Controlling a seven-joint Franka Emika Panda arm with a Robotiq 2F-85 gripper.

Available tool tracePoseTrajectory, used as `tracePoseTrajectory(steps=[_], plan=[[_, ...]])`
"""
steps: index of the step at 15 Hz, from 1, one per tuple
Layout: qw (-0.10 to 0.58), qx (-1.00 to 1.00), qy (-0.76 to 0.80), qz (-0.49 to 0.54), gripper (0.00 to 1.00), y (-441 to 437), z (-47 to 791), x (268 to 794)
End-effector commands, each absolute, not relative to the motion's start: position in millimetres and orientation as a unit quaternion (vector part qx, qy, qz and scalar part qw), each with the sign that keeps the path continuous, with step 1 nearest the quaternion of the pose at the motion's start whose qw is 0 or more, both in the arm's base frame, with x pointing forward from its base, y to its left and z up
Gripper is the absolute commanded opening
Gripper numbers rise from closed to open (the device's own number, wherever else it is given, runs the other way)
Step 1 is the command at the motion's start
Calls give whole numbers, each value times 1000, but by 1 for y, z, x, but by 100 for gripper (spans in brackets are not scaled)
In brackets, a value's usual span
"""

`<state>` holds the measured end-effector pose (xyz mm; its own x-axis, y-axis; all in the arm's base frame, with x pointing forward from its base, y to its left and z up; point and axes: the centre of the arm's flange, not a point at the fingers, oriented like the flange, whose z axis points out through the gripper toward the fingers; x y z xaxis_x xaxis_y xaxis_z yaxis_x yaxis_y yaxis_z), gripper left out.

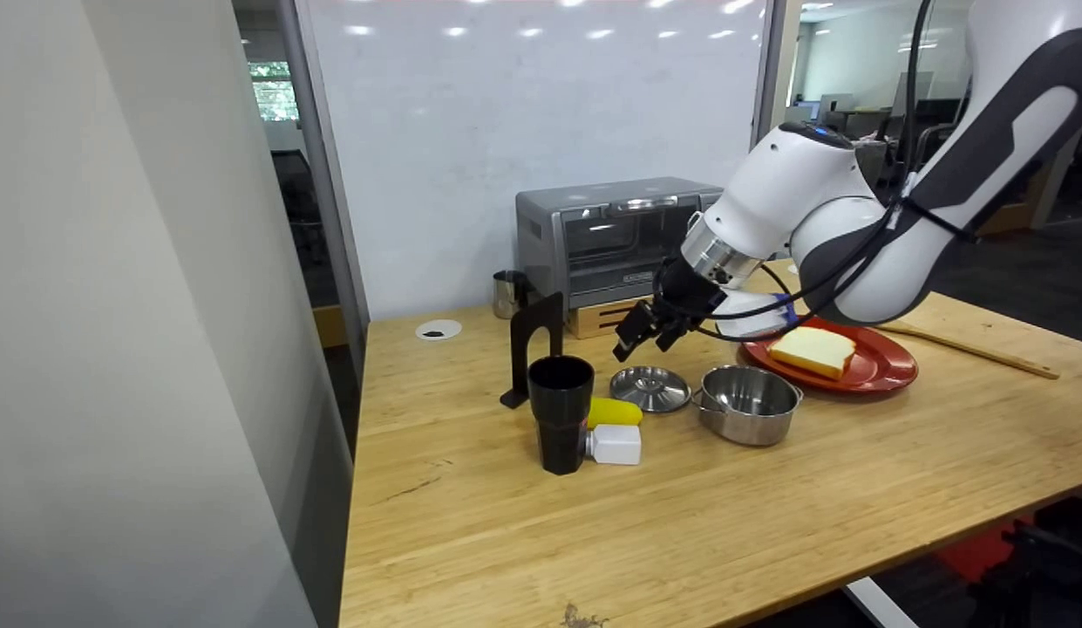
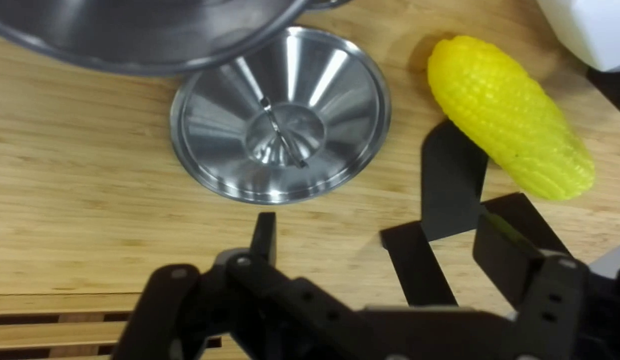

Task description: Close the toaster oven

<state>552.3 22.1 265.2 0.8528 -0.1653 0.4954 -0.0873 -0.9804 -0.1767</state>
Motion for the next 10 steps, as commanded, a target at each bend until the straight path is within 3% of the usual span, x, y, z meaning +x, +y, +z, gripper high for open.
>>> tracePoseTrajectory(steps=[1,10], plan=[[65,-967,83,-230,100,-8,308,576],[60,-983,90,-149,100,-47,321,613]])
